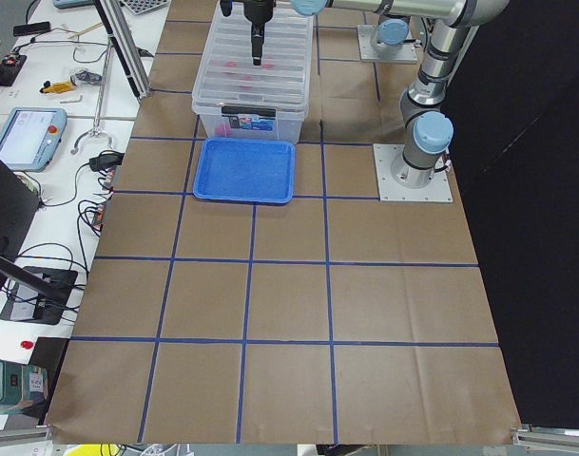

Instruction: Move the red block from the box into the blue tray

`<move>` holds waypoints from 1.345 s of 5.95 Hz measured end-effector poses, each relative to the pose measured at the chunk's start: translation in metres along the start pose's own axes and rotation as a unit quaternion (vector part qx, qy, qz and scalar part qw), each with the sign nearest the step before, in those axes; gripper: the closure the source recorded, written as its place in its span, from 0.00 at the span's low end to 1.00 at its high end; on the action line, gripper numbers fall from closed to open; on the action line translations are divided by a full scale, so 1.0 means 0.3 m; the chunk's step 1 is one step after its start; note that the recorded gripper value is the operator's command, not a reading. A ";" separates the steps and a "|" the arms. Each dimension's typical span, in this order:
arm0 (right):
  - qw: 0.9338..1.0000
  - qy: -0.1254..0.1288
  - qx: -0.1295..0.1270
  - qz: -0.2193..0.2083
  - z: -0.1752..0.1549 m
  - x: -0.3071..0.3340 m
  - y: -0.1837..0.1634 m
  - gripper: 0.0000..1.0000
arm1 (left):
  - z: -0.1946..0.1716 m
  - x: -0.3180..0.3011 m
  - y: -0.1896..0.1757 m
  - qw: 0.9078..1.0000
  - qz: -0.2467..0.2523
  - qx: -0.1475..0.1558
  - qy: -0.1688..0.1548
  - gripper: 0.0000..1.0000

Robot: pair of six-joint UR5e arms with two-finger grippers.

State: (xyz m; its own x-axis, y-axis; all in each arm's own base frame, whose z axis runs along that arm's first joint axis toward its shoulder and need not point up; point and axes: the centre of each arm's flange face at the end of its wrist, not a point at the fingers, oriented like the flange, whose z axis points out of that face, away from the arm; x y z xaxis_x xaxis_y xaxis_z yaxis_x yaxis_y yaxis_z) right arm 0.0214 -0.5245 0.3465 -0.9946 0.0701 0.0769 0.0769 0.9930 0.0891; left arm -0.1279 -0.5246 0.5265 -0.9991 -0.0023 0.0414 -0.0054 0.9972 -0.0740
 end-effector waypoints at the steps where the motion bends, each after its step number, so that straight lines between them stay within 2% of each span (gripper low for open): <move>1: 1.000 0.008 0.002 -0.009 -0.001 0.023 -0.004 0.00 | -0.001 0.000 0.000 1.000 0.000 0.000 0.000 0.02; 5: 0.999 0.012 0.010 -0.032 -0.001 0.158 -0.020 0.00 | 0.004 -0.002 0.002 1.000 0.005 -0.001 -0.003 0.02; 7: 0.999 0.016 0.012 -0.038 -0.002 0.195 -0.023 0.00 | 0.019 0.001 -0.010 0.998 0.055 -0.006 -0.003 0.02; 8: 0.999 0.024 0.015 -0.044 -0.004 0.203 -0.024 0.00 | 0.037 0.003 -0.009 0.994 0.107 -0.012 -0.002 0.02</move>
State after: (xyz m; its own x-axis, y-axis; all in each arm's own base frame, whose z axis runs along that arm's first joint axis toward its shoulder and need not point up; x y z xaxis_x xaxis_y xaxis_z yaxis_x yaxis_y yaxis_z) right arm -0.0396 -0.5277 0.3516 -0.9929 -0.0211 0.1168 -0.0133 0.9976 0.0677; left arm -0.1294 -0.5280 0.5158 -0.9776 0.2092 0.0228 0.2076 0.9765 -0.0570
